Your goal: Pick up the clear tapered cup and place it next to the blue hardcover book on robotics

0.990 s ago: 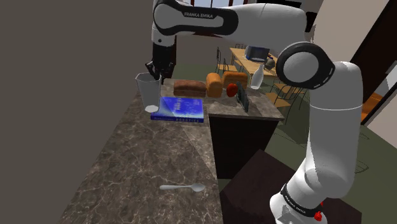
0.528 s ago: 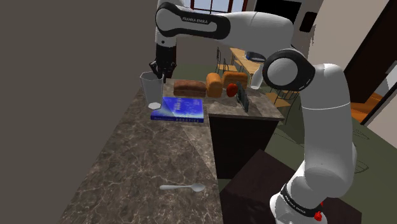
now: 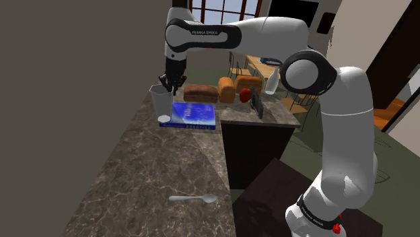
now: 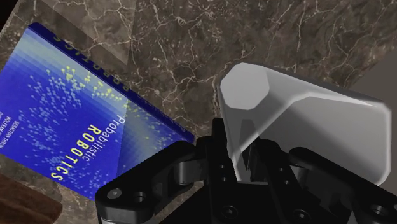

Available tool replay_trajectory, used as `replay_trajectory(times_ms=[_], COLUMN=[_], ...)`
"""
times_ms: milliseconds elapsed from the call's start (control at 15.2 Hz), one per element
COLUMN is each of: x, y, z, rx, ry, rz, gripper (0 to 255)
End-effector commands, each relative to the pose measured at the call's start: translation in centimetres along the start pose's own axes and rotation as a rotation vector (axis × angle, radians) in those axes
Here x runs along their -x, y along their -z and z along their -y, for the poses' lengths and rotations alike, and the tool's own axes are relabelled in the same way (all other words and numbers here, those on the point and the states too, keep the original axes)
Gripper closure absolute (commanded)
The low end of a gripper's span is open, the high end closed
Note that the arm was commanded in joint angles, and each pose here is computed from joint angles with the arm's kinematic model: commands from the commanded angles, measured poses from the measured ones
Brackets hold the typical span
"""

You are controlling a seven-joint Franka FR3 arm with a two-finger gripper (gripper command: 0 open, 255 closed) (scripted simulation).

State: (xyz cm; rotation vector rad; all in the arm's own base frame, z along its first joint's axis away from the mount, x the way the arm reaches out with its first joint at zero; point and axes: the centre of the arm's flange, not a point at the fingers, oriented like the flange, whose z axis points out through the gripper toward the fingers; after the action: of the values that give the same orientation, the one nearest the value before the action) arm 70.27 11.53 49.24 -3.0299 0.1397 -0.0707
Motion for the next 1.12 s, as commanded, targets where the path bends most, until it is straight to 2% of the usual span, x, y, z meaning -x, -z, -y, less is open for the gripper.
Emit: replay_trajectory(times_ms=[0,1056], x=[0.1,0.4], y=[-1.1,-9.5], z=[-0.1,-1.0], rx=[0.0,0.0], ry=[0.0,0.0], rz=[-0.001,-0.001], gripper=[255,255])
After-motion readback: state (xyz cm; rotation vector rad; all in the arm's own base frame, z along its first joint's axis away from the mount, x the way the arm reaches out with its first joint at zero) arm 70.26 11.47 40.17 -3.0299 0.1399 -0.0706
